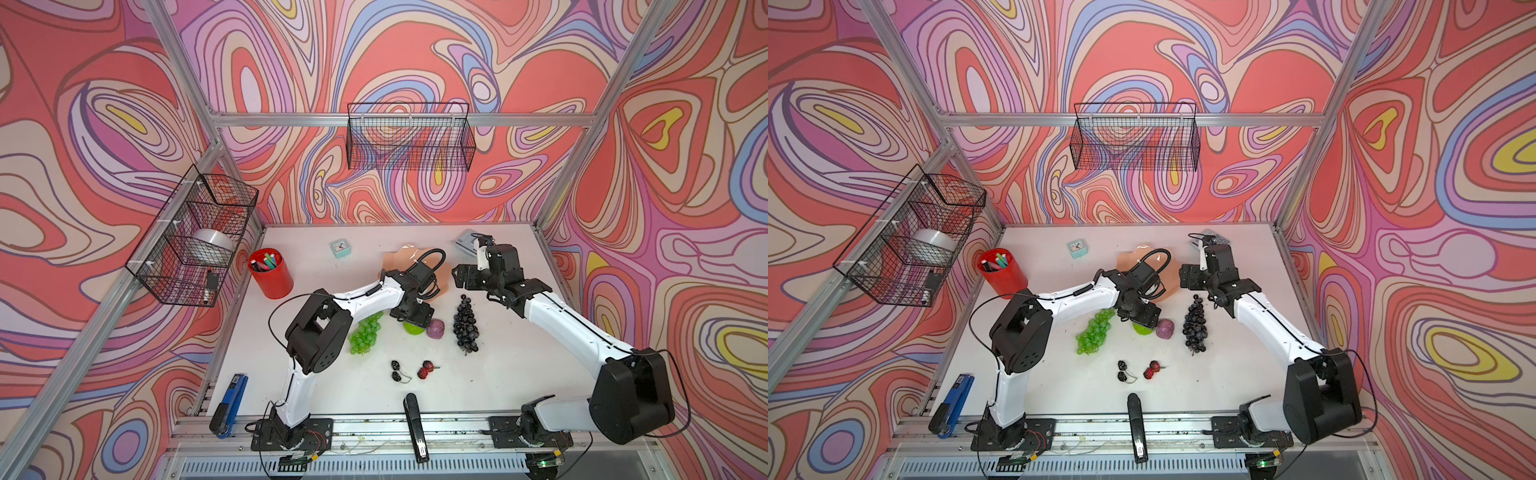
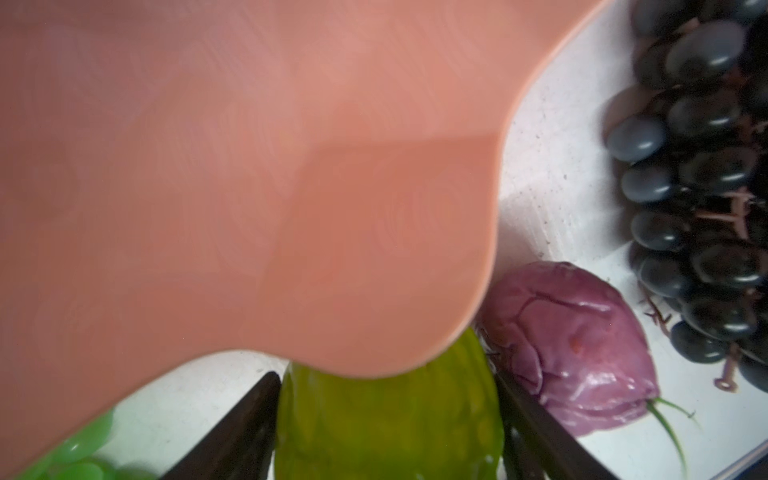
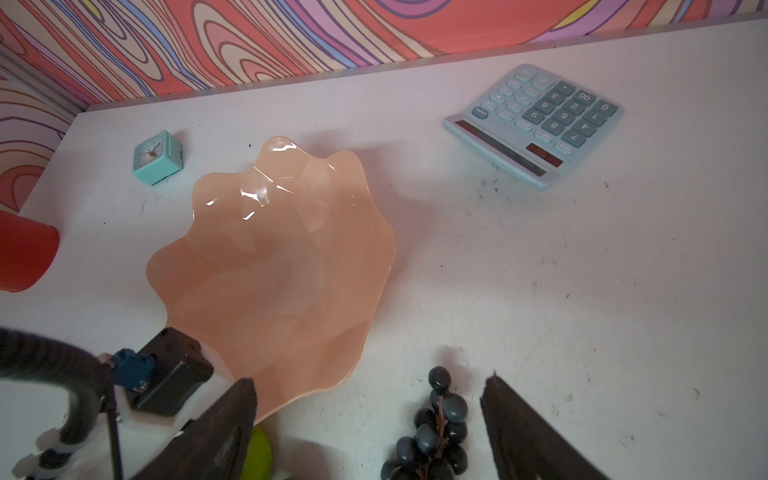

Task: Place and organize the fake fruits in the fruit bowl
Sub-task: 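Lower the left gripper and close it on the lime-green fruit, then lift the lime-green fruit with the left gripper over the peach bowl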

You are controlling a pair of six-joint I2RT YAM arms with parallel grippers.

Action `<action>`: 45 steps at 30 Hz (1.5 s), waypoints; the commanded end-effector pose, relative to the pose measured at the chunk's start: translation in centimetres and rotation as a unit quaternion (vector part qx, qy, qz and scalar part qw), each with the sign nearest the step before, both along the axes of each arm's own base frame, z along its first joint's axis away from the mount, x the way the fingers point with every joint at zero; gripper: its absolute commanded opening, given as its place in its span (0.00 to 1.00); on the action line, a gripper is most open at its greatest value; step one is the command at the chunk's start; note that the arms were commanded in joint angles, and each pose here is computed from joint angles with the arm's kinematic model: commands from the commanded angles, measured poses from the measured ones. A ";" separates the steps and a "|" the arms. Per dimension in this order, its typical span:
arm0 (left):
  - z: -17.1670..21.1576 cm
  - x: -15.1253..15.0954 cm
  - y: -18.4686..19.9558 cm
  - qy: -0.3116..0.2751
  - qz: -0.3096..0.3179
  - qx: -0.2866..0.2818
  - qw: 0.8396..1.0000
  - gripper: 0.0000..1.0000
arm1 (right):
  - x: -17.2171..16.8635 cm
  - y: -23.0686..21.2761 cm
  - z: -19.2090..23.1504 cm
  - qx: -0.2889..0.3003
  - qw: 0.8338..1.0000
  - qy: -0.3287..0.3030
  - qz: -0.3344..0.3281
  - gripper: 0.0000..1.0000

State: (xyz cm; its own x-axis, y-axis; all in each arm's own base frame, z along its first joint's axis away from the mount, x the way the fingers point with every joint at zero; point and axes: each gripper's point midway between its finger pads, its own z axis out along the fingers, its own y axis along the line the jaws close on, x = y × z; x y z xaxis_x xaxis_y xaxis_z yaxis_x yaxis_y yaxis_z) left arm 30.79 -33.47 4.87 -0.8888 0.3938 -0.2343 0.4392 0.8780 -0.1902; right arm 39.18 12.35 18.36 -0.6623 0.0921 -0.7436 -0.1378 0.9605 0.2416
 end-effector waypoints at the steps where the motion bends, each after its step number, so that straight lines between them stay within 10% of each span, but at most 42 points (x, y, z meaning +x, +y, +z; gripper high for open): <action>1: -1.7 0.0 0.7 0.011 0.011 0.011 1.000 0.73 | -0.4 0.0 0.2 -0.001 1.000 -0.005 0.005 0.88; 15: 0.5 -0.6 1.7 0.000 0.008 0.008 1.000 0.54 | -0.2 0.0 0.6 0.002 1.000 -0.010 0.003 0.88; 45: 12.4 1.4 4.0 -0.005 0.062 -0.096 0.993 0.51 | 0.6 0.9 0.7 0.024 1.000 -0.010 0.012 0.86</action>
